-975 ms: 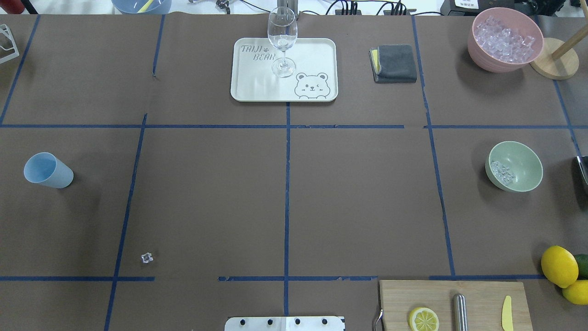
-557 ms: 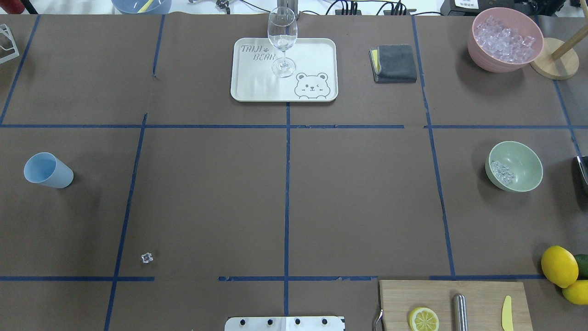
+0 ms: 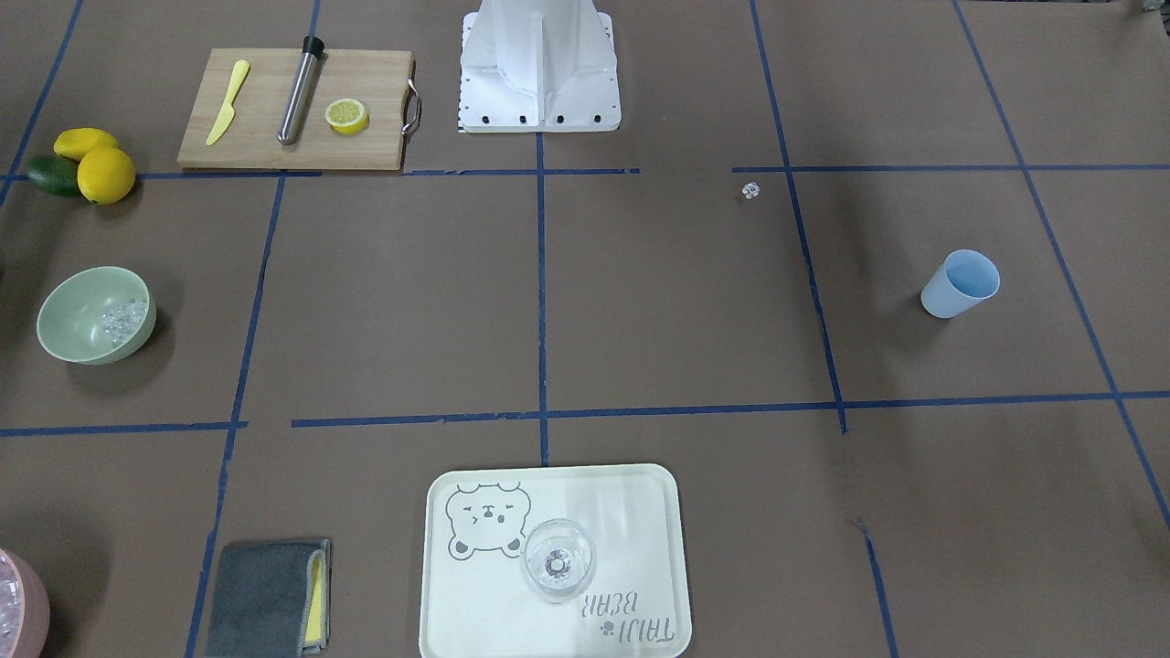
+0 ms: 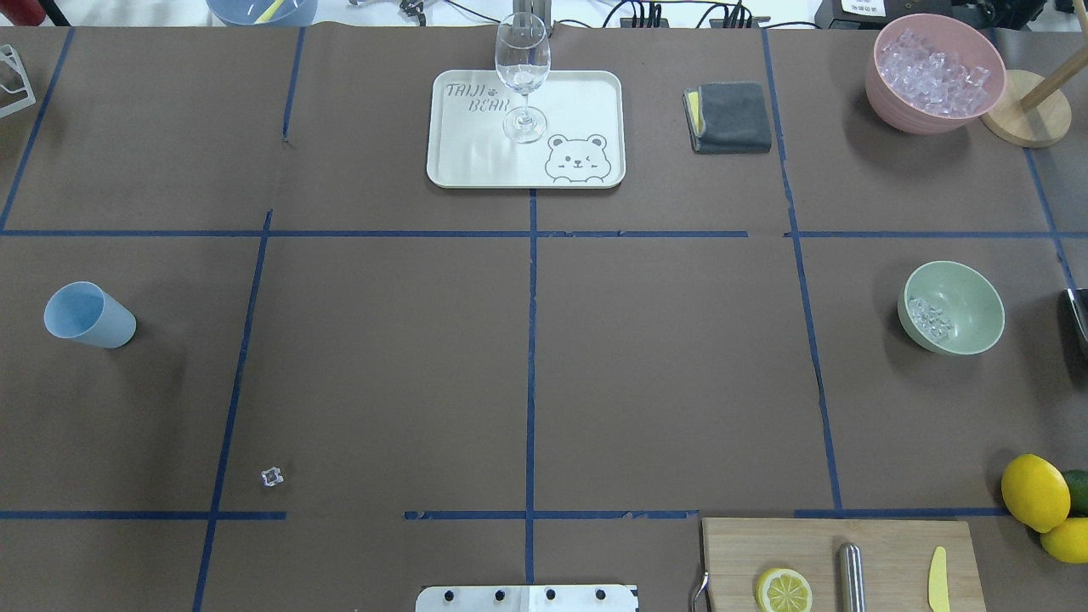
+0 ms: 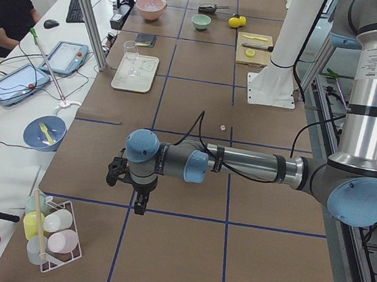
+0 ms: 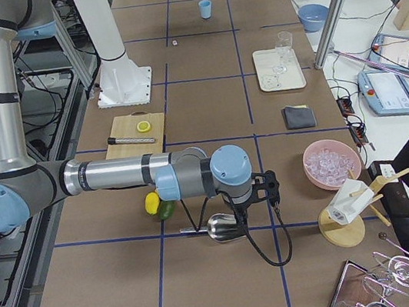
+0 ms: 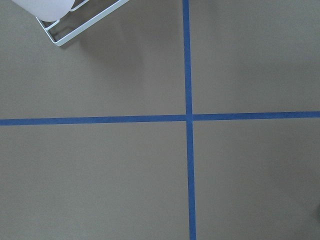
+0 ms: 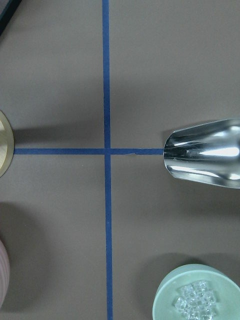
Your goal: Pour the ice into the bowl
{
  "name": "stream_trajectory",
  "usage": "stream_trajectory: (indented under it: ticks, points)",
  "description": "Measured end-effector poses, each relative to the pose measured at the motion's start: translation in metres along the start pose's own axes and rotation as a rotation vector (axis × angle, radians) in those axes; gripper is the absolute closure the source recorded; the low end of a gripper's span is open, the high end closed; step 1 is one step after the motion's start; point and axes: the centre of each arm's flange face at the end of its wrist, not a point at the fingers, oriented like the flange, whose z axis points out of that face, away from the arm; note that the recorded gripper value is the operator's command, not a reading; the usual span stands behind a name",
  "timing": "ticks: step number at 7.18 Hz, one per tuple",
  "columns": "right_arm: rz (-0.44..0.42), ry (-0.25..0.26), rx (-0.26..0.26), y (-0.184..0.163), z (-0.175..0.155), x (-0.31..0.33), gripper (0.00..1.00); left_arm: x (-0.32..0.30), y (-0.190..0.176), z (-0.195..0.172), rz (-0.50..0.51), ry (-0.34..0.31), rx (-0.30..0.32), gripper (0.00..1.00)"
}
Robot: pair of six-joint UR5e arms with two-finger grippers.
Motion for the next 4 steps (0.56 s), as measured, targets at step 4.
stream_trajectory:
  ticks: [4]
  points:
    - [-0.004, -0.002, 0.002, -0.0002, -0.001, -0.0013, 0.0, 0.0002, -0.0006, 0.0, 0.001, 0.0, 0.0, 0.0]
